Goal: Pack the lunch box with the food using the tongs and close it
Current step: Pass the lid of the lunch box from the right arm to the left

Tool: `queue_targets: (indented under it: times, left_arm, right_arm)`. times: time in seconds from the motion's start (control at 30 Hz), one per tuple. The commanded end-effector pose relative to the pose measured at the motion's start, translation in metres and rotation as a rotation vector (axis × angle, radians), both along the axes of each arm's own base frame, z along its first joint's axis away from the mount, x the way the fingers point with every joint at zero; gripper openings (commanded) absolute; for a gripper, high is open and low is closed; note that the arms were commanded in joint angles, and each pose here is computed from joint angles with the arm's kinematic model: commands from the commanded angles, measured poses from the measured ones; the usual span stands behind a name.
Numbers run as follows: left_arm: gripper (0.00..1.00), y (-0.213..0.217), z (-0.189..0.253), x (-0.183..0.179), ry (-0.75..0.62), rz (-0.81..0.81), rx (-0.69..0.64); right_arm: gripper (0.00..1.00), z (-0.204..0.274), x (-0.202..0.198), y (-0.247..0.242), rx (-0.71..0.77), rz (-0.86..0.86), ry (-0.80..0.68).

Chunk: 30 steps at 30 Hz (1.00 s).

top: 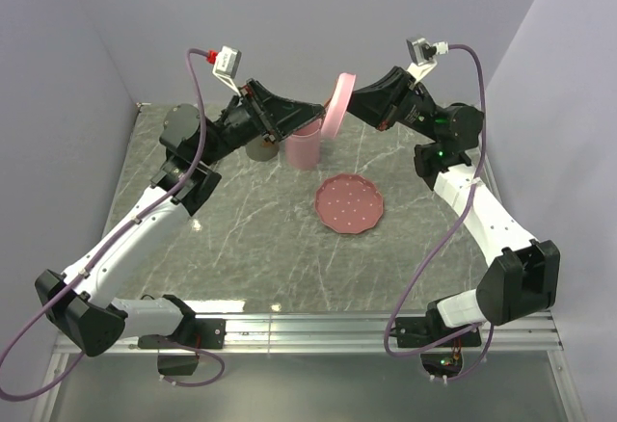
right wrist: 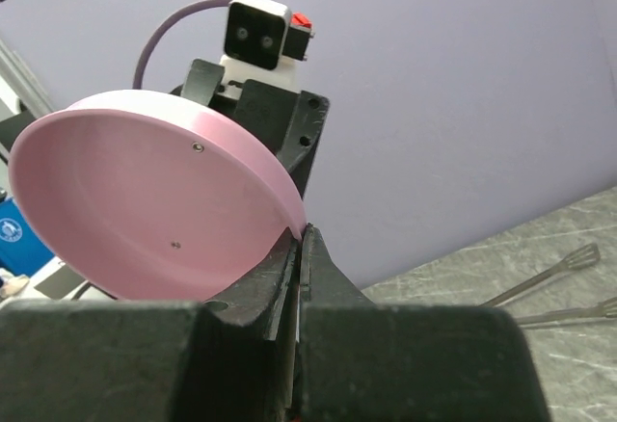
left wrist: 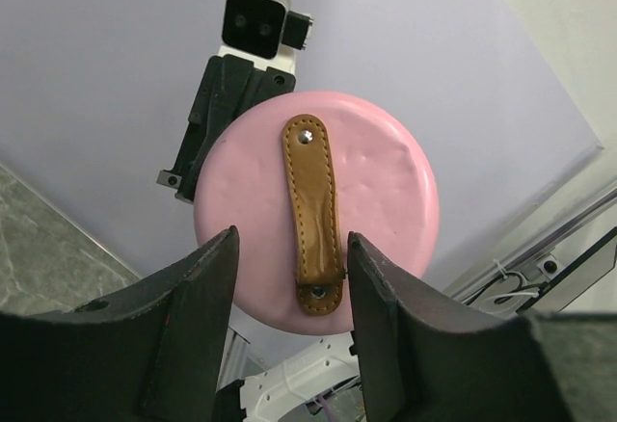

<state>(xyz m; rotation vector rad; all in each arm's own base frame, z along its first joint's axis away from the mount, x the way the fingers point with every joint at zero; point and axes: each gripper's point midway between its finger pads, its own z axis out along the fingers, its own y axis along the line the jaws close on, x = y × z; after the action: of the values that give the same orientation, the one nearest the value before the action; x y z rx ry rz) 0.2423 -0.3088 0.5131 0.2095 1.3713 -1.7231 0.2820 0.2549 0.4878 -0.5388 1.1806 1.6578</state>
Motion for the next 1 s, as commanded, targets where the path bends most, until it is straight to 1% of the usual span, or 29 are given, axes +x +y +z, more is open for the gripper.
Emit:
queue_targets:
  times: [0.0, 0.17, 0.27, 0.47, 0.5, 0.63, 0.67, 0.77, 0.93, 0.97]
  left_arm:
    - [0.53, -0.001, 0.012, -0.014, -0.045, -0.036, -0.024]
    - [0.5, -0.005, 0.012, -0.022, -0.043, -0.069, -0.029]
    - [0.47, -0.007, 0.011, -0.025, -0.042, -0.081, -0.03]
    - [0.35, -0.012, 0.007, -0.026, -0.028, -0.097, -0.021]
    - [0.29, -0.013, 0.005, -0.026, -0.026, -0.099, -0.016]
    - [0.16, -0.015, -0.002, -0.023, -0.012, -0.091, -0.004]
    - [0.1, -0.015, -0.003, -0.023, -0.01, -0.089, -0.003]
    - [0.01, -0.015, -0.003, -0.022, -0.016, -0.084, 0.0]
    - [0.01, -0.013, 0.0, -0.021, -0.055, -0.069, 0.014]
    - [0.01, -0.013, -0.001, -0.019, -0.056, -0.065, 0.02]
  right_arm:
    - [0.0, 0.021, -0.009, -0.004, 0.025, -0.039, -0.075]
    - [0.0, 0.018, -0.004, -0.003, 0.008, -0.068, -0.099]
    - [0.0, 0.017, -0.003, -0.002, 0.001, -0.068, -0.107]
    - [0.0, 0.017, -0.002, -0.002, -0.006, -0.083, -0.116]
    - [0.0, 0.017, -0.003, -0.001, -0.003, -0.083, -0.114]
    - [0.0, 0.017, -0.002, -0.001, -0.006, -0.087, -0.112]
    - [0.0, 0.016, -0.002, -0.001, -0.009, -0.087, -0.111]
    - [0.0, 0.012, -0.001, 0.0, -0.02, -0.084, -0.099]
    - [0.01, 0.006, 0.002, 0.0, -0.038, -0.095, -0.078]
    - [0.04, 0.005, 0.003, 0.0, -0.043, -0.096, -0.068]
